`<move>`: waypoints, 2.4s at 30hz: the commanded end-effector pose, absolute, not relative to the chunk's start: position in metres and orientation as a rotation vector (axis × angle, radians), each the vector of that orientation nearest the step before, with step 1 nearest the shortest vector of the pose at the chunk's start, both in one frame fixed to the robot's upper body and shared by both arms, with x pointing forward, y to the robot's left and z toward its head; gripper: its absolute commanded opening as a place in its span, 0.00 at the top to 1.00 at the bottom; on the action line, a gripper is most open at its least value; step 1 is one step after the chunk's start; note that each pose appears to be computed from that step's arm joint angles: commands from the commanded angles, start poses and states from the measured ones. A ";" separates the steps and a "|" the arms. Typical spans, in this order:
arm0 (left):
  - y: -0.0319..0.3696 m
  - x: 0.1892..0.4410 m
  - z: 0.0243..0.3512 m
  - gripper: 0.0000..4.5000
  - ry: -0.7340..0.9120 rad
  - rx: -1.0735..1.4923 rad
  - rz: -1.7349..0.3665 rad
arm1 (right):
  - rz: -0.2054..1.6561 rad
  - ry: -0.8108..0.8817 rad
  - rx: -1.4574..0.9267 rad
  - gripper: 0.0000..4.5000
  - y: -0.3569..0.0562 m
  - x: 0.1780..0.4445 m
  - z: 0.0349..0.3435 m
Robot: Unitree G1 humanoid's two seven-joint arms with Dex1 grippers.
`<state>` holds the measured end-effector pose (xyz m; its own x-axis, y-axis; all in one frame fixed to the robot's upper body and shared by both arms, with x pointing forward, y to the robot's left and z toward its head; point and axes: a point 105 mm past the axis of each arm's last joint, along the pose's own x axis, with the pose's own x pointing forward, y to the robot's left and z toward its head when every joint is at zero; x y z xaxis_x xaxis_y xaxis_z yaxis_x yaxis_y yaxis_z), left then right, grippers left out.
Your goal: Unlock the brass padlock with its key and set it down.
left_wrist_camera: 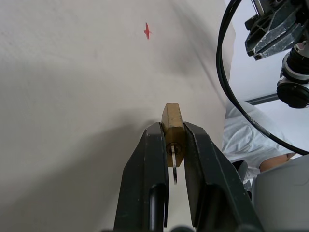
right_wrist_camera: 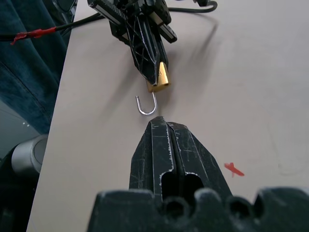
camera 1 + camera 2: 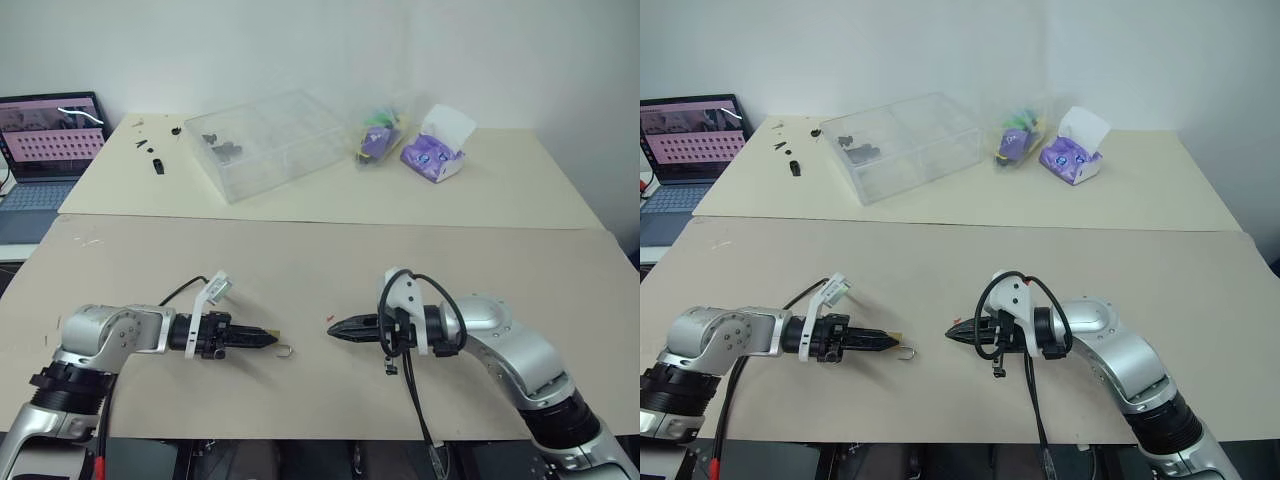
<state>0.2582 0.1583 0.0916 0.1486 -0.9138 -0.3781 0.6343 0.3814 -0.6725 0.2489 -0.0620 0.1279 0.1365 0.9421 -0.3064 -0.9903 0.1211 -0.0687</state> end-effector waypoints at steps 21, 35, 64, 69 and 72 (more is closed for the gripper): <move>0.185 0.280 0.090 0.01 0.616 -0.062 -1.054 | 1.408 0.148 -0.259 1.00 -0.063 0.251 0.138; 0.211 0.320 0.119 0.01 0.164 -0.123 -0.542 | 1.071 0.111 -0.209 1.00 -0.100 0.277 0.139; 0.309 0.352 0.142 0.01 -0.191 0.056 0.292 | -0.146 -0.014 -0.197 1.00 -0.232 0.328 0.125; 0.299 0.352 0.132 0.01 -0.169 0.034 0.270 | -0.140 -0.015 -0.197 1.00 -0.230 0.329 0.127; 0.297 0.352 0.131 0.01 -0.167 0.019 0.260 | -0.138 -0.015 -0.198 1.00 -0.229 0.329 0.127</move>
<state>0.3527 0.2982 0.1177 0.9571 0.2638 0.1197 -0.2655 0.9641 -0.0018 0.3270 -0.2303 0.1095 0.9886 -0.1452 -0.0385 0.1352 0.9717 -0.1934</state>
